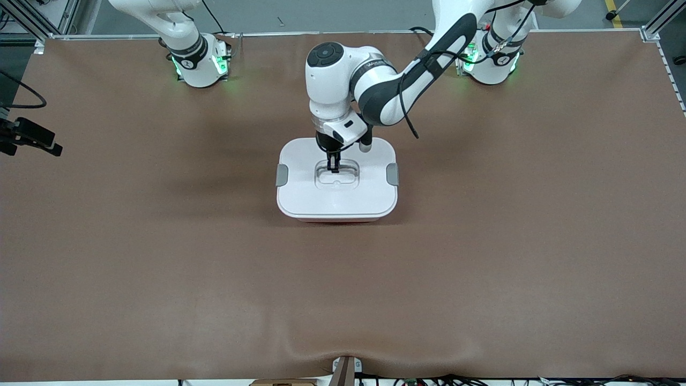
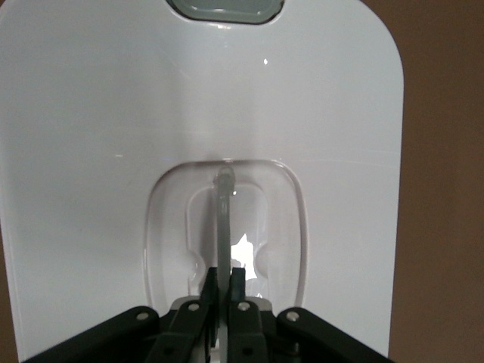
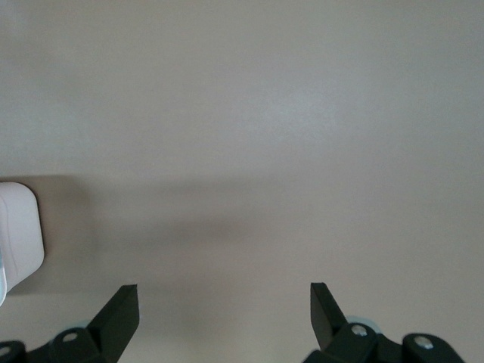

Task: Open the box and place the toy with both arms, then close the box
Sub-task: 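Lower the lid onto the box with the left gripper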

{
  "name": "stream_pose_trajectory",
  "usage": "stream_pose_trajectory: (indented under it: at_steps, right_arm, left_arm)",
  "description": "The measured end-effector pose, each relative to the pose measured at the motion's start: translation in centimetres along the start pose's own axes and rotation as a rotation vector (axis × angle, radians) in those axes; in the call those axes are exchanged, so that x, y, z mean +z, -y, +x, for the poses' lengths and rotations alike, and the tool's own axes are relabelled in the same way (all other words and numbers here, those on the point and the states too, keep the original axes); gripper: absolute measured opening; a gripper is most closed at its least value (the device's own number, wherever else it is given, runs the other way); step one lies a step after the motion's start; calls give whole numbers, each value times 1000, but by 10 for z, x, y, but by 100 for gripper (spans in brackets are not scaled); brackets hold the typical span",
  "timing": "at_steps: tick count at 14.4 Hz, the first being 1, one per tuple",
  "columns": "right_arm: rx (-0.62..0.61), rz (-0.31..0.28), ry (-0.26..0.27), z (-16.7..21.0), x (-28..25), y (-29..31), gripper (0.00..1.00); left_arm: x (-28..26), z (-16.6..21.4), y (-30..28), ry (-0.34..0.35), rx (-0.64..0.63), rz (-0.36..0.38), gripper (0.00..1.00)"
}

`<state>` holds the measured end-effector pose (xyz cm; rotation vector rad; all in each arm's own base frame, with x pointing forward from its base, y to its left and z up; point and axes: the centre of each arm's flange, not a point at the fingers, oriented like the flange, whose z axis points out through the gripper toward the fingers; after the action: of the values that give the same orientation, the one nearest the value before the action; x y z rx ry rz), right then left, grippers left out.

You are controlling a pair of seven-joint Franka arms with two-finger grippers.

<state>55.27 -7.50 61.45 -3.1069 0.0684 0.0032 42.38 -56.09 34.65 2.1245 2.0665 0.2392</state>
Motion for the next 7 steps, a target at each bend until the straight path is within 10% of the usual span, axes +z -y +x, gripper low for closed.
stream_pose_trajectory:
  at_steps: [7]
  right_arm:
    - [-1,0,0,0,0,1,100]
  left_arm:
    - [1,0,1,-2,0,0,7]
